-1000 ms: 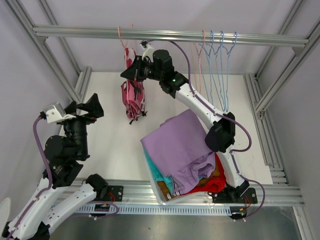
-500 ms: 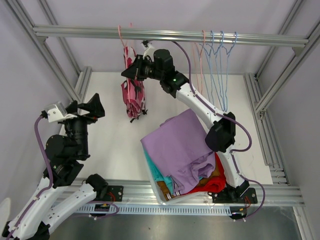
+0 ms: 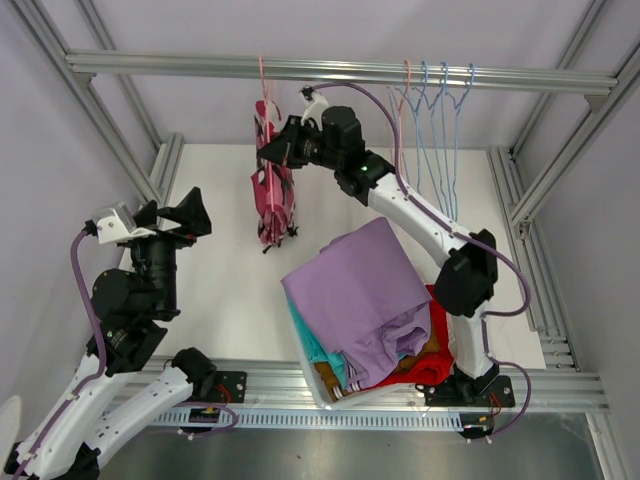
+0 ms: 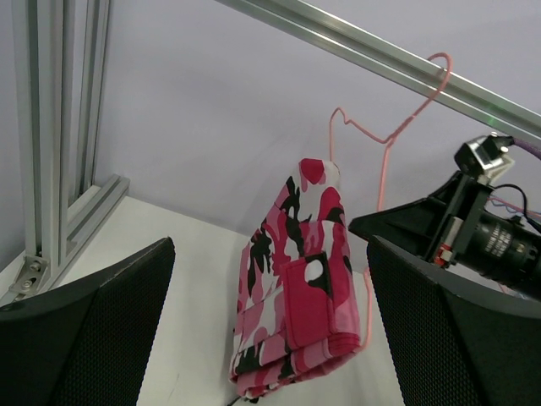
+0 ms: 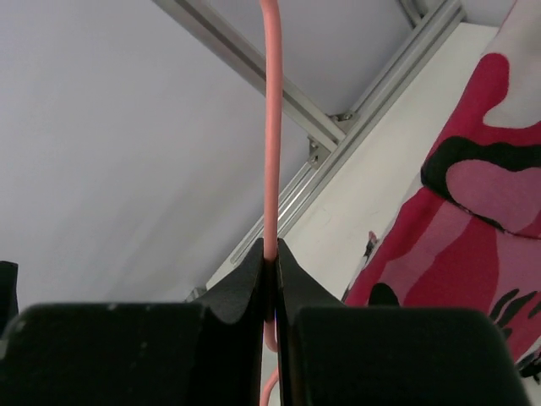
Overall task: Remove the trousers from the hanger
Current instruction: Pick up the hanger from the clothesline.
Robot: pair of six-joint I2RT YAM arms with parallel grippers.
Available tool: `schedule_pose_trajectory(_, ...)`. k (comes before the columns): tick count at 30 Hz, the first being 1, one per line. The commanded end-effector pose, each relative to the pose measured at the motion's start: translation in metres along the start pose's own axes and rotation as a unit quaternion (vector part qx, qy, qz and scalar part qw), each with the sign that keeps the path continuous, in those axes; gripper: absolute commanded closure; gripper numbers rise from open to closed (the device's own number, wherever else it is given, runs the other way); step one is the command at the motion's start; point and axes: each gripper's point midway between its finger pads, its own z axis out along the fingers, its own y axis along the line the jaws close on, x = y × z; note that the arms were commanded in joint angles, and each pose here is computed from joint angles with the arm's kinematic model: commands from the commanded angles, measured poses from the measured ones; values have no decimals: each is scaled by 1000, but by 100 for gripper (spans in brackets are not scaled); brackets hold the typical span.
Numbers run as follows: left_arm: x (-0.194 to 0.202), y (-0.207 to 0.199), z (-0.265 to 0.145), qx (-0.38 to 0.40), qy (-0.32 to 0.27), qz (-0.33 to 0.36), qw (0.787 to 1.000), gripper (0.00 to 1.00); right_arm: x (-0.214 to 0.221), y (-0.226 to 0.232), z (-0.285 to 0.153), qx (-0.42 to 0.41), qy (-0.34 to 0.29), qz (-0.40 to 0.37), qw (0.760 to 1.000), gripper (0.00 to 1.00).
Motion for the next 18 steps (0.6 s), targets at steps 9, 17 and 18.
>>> schedule_pose_trajectory(9,-6,-3,0,8,-6,-12,1000,0,-117,128,-66,-115,-222,-133,959,100)
schedule_pose_trajectory(17,-5,-5,0,13,-4,-9,1000,1,-126,137,-61,-104,-227,-142,958,100)
schedule_pose_trajectory(18,-5,-6,0,14,-4,-8,1000,1,-127,139,-62,-102,-229,-141,958,100)
